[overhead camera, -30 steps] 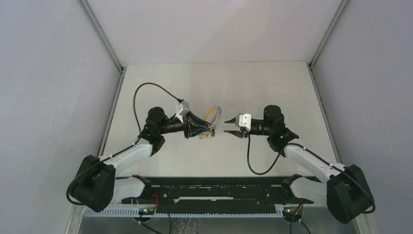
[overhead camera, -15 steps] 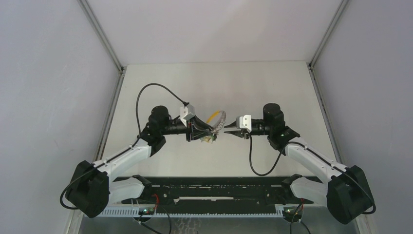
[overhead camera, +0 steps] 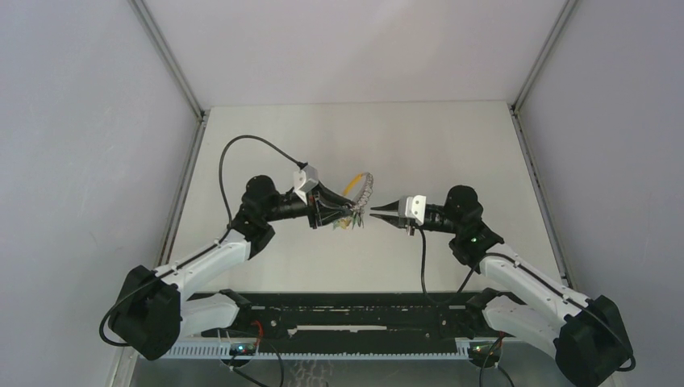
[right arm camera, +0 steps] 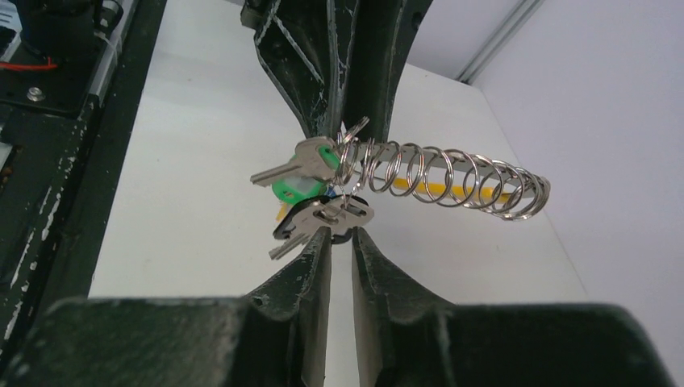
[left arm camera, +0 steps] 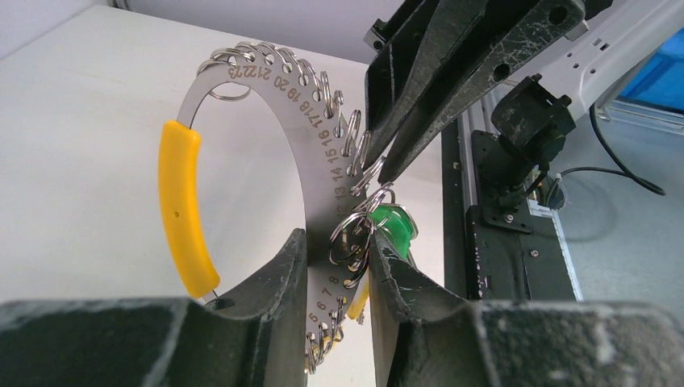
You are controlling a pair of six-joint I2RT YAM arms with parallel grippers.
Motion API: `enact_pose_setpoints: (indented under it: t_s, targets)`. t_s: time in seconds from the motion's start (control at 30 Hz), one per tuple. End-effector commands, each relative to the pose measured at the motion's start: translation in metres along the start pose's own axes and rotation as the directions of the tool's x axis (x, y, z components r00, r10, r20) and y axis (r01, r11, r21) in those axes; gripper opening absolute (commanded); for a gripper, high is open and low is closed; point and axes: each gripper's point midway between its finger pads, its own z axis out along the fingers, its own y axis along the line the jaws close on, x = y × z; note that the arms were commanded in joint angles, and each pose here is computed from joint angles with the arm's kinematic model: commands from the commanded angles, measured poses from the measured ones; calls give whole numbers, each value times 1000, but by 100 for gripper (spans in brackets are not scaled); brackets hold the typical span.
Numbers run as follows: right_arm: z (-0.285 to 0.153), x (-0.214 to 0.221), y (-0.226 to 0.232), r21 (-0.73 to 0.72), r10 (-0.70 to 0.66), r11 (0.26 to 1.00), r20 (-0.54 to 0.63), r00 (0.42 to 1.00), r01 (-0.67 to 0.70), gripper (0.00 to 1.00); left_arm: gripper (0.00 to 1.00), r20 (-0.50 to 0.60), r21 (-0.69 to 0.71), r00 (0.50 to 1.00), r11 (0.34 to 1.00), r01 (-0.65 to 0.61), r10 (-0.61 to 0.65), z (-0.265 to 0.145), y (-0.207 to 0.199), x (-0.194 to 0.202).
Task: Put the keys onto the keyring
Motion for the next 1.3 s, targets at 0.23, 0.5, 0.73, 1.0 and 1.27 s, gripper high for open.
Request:
enact_pose_setpoints:
  t_s: [0.23, 0.5, 0.73, 1.0, 1.27]
  targets:
    - [7, -31, -11, 78, -51, 996, 82, 995, 45, 12, 4, 81, 26, 995, 998, -54, 52, 3, -7, -23]
    - [4, -39, -14, 119, -70, 991, 108, 992, 57, 17, 4, 81, 33, 995, 998, -58, 55, 3, -8, -23]
    - [7, -44, -11, 100, -68, 993, 132, 989, 55, 16, 4, 80, 36, 995, 998, -57, 54, 4, -9, -23]
    - [9, -41, -11, 95, -57, 994, 130, 990, 45, 16, 4, 82, 41, 995, 997, -62, 58, 4, -11, -24]
    - [5, -39, -13, 112, -61, 993, 110, 992, 49, 27, 4, 91, 22, 994, 997, -68, 65, 4, -9, -27]
